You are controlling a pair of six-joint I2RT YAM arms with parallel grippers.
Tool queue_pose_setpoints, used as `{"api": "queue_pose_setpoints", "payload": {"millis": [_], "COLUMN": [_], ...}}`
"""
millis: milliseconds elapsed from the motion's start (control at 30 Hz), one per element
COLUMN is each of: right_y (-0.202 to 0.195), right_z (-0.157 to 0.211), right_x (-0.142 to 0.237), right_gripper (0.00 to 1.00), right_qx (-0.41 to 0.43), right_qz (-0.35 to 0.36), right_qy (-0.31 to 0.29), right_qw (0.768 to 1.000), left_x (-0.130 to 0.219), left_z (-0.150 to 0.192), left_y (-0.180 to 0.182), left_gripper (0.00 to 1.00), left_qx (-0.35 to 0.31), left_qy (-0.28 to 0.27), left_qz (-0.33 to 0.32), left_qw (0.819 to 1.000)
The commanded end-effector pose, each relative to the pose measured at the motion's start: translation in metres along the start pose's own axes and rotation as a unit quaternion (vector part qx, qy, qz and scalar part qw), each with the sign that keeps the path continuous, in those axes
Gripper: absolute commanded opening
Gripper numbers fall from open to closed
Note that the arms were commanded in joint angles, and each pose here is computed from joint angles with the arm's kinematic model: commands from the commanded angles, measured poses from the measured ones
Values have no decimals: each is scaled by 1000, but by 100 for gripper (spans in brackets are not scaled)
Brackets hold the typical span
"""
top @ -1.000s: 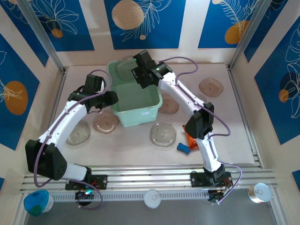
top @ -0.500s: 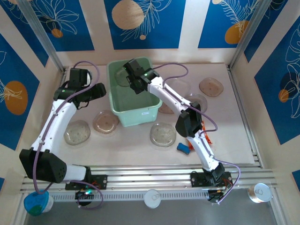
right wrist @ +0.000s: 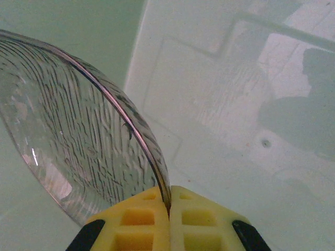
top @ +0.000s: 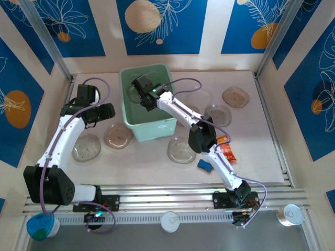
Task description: Place the plates into the plastic bin on the countertop
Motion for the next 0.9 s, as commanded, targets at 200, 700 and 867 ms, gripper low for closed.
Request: {"api": "queue_pose_setpoints", "payload": {"millis": [200, 700, 867], "right_y": [-3, -13, -13], "right_z": [16, 30, 30], "right_x": [-17, -37, -35], "right_gripper": [0, 16, 21], "right_qx": [-29, -34, -33], "right_qz": [-2, 12, 14], "right_qy": [-26, -10, -6], "right_qw": [999, 999, 999], "left_x": [-2, -3, -3], "left_z": [14, 21, 22], "left_y": [11, 18, 19], "left_gripper": [70, 70, 71], "left_qx": [-5, 2, 7], "left_qy": [14, 25, 28], "left_qz": [-3, -8, -9], "left_qw": [1000, 1000, 1000]}}
Point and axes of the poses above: each hand's point on the last joint's axis, 136 mm out from that joint toward the fingers, its own x axis back along the fingers, its own y axis along the line the jaws close on, z = x × y, the point moved 6 cm from there along x, back along the fingers, and after that the axes turned 11 degrees about x, right-handed, at the moved point
